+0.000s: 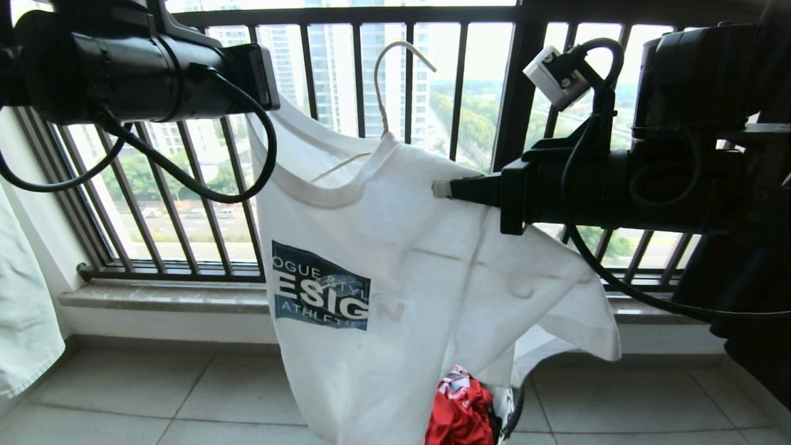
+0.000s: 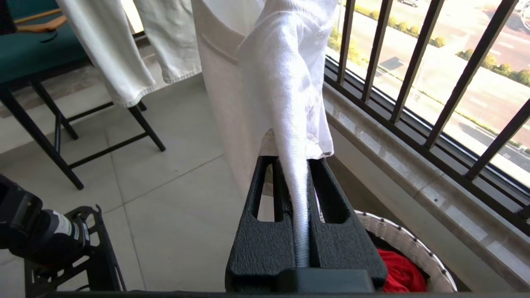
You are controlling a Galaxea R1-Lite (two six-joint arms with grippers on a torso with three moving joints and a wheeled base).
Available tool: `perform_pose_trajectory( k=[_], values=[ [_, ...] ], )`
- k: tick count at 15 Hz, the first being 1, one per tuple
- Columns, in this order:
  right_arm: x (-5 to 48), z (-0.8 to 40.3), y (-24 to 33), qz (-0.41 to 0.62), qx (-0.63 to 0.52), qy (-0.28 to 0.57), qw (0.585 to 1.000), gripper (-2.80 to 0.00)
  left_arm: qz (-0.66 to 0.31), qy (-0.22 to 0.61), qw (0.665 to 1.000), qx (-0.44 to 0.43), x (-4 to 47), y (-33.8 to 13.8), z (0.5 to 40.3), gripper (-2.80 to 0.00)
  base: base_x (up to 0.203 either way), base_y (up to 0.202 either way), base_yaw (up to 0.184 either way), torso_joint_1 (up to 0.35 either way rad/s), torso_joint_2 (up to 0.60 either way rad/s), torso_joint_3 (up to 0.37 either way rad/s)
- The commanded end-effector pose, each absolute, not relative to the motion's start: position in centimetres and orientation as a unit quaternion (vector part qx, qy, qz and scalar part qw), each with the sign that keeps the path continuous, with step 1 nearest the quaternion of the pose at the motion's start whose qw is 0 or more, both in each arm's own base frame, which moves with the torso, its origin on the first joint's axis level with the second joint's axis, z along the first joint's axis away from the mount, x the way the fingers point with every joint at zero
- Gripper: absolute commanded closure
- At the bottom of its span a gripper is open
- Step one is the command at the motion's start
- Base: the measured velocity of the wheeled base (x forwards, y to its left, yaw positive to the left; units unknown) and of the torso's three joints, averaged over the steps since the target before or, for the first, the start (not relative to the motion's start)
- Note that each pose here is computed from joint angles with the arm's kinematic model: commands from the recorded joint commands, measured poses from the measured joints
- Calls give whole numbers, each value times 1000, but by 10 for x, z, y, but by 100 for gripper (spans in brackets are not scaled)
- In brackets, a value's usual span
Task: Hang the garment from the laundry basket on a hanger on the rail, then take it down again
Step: Hang the clothes on the clothes rack
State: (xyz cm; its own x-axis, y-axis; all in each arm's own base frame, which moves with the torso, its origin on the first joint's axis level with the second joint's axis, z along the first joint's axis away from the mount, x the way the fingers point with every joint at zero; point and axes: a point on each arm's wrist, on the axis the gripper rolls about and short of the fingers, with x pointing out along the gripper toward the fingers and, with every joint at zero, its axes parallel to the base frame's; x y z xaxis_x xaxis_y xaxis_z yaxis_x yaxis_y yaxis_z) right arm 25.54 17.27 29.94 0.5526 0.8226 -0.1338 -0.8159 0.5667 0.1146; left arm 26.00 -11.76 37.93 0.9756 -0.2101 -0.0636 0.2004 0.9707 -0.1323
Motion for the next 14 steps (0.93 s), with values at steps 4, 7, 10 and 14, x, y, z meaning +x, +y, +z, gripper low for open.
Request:
perform_pose_trajectory(
  k=[4,7,10,14],
  values=[
    [247,301,160,447,0,71,892,0,4,25,999,-22,296,-120,372,0,0,0,0,0,0,0],
    [254,298,160,431,-4,71,900,0,31,17,999,-24,297,-123,372,0,0,0,0,0,0,0],
    [257,301,155,419,-2,57,906,0,74,23,997,-19,304,-124,366,0,0,0,0,0,0,0],
    [262,305,149,408,5,38,912,0,49,26,998,-18,295,-139,366,0,0,0,0,0,0,0]
  ],
)
